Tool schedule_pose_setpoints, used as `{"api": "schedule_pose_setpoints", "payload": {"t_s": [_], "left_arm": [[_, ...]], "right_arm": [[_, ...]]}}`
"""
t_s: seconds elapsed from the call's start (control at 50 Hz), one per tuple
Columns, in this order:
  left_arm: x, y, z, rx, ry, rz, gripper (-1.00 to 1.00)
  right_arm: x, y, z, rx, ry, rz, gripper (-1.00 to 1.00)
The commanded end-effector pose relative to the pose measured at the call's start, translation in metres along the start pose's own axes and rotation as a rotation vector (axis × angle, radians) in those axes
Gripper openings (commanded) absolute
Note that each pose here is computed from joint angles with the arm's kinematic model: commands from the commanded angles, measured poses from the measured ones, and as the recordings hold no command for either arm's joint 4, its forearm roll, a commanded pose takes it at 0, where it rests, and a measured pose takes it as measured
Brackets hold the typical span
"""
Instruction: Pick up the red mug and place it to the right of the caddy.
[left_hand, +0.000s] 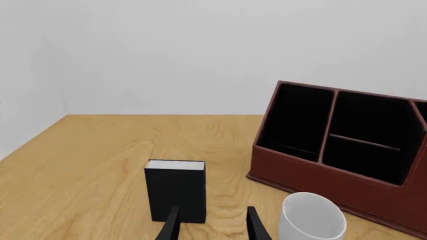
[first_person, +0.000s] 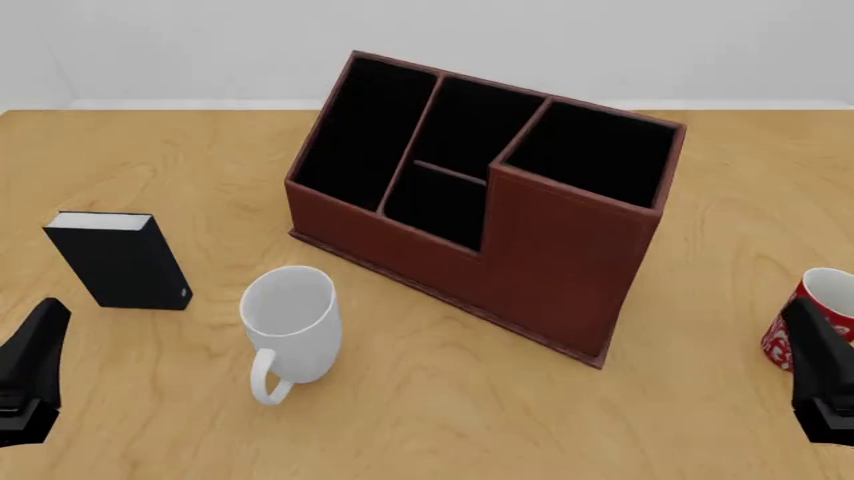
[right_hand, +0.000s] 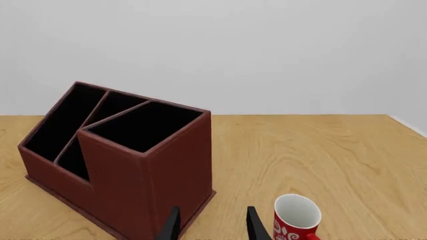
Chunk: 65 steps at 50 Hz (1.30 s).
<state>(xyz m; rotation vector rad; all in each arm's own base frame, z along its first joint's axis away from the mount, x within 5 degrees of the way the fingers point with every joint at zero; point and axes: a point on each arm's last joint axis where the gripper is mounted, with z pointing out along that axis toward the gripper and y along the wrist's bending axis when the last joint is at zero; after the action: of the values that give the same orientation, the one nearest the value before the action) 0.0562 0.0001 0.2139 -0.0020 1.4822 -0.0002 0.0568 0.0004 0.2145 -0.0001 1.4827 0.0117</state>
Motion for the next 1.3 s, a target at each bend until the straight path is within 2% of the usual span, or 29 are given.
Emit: {"api": "schedule_pose_setpoints", "payload": {"t_s": [0.02,0.14,0.22,0.28,0.34,0.38,0.42,0.5,0.52,0.56,0.64,0.66,0.72,0.76,0.78,0.82,0.84,0.88,0.9,0.92,0.96,1.0,1.02,1.06,1.12,1.14,1.18,1.22,1.3], "left_arm": [[0.000,0.000,0.000,-0.005,0.003,0.007,1.00],[-0.001,0.000,0.000,-0.002,0.005,0.013,1.00],[0.000,0.000,0.000,-0.003,0.004,0.014,1.00],[0.000,0.000,0.000,-0.004,0.003,0.013,1.00],[-0.001,0.000,0.000,-0.005,0.001,0.013,1.00],[-0.001,0.000,0.000,-0.004,0.001,0.013,1.00],[-0.001,0.000,0.000,-0.004,0.001,0.013,1.00],[-0.001,0.000,0.000,-0.002,-0.001,0.015,1.00],[-0.002,0.000,0.000,-0.002,-0.001,0.017,1.00],[-0.001,0.000,0.000,-0.001,-0.001,0.018,1.00],[-0.002,0.000,0.000,-0.001,-0.001,0.022,1.00],[-0.002,0.000,0.000,-0.001,-0.001,0.023,1.00],[-0.002,0.000,0.000,-0.003,-0.002,0.024,1.00],[-0.003,0.000,0.000,-0.004,-0.003,0.025,1.00],[-0.003,0.000,0.000,-0.004,-0.003,0.025,1.00],[-0.003,0.000,0.000,-0.002,-0.002,0.027,1.00],[-0.002,0.000,0.000,-0.001,-0.002,0.027,1.00],[-0.004,0.000,0.000,0.000,-0.003,0.028,1.00],[-0.004,0.000,0.000,0.000,-0.003,0.028,1.00],[-0.003,0.000,0.000,0.000,-0.003,0.029,1.00],[-0.003,0.000,0.000,-0.001,-0.002,0.029,1.00],[-0.004,0.000,0.000,-0.001,-0.002,0.030,1.00],[-0.004,0.000,0.000,0.000,-0.002,0.030,1.00],[-0.002,0.000,0.000,-0.001,-0.002,0.029,1.00],[-0.004,0.000,0.000,0.001,-0.002,0.030,1.00],[-0.004,0.000,0.000,0.001,-0.002,0.030,1.00],[-0.003,0.000,0.000,0.001,-0.002,0.031,1.00],[-0.003,0.000,0.000,0.000,-0.003,0.031,1.00],[-0.005,0.000,0.000,-0.001,-0.004,0.032,1.00]], "right_arm": [[0.002,0.001,0.000,-0.013,0.022,0.017,1.00],[0.002,0.001,0.000,-0.018,0.026,0.013,1.00],[0.005,0.003,0.005,-0.042,0.065,0.003,1.00],[0.001,0.003,0.005,-0.055,0.067,-0.041,1.00],[-0.018,0.000,0.009,-0.007,0.091,-0.069,1.00],[-0.030,0.002,0.006,-0.029,0.094,-0.103,1.00],[-0.052,0.002,-0.003,-0.037,0.083,-0.118,1.00],[-0.086,0.001,-0.015,-0.014,0.094,-0.127,1.00],[-0.093,0.000,-0.012,0.004,0.136,-0.114,1.00],[-0.110,0.000,-0.019,0.022,0.135,-0.092,1.00],[-0.124,-0.001,-0.023,0.058,0.157,-0.096,1.00],[-0.127,-0.001,-0.024,0.084,0.163,-0.117,1.00],[-0.131,-0.002,-0.026,0.123,0.169,-0.141,1.00],[-0.132,-0.003,-0.022,0.169,0.197,-0.194,1.00],[-0.133,-0.004,-0.022,0.180,0.193,-0.195,1.00],[-0.132,-0.008,-0.011,0.228,0.246,-0.203,1.00],[-0.127,-0.010,-0.005,0.234,0.286,-0.226,1.00],[-0.128,-0.012,-0.003,0.268,0.290,-0.254,1.00],[-0.123,-0.013,-0.001,0.252,0.320,-0.292,1.00],[-0.124,-0.015,0.003,0.281,0.323,-0.281,1.00],[-0.118,-0.018,0.008,0.280,0.364,-0.318,1.00],[-0.115,-0.024,0.017,0.314,0.390,-0.316,1.00],[-0.113,-0.026,0.019,0.321,0.396,-0.355,1.00],[-0.114,-0.031,0.026,0.339,0.417,-0.352,1.00],[-0.115,-0.036,0.033,0.350,0.448,-0.387,1.00],[-0.112,-0.035,0.032,0.331,0.463,-0.426,1.00],[-0.111,-0.042,0.041,0.351,0.485,-0.430,1.00],[-0.109,-0.044,0.044,0.342,0.502,-0.457,1.00],[-0.111,-0.047,0.051,0.333,0.529,-0.466,1.00]]}}
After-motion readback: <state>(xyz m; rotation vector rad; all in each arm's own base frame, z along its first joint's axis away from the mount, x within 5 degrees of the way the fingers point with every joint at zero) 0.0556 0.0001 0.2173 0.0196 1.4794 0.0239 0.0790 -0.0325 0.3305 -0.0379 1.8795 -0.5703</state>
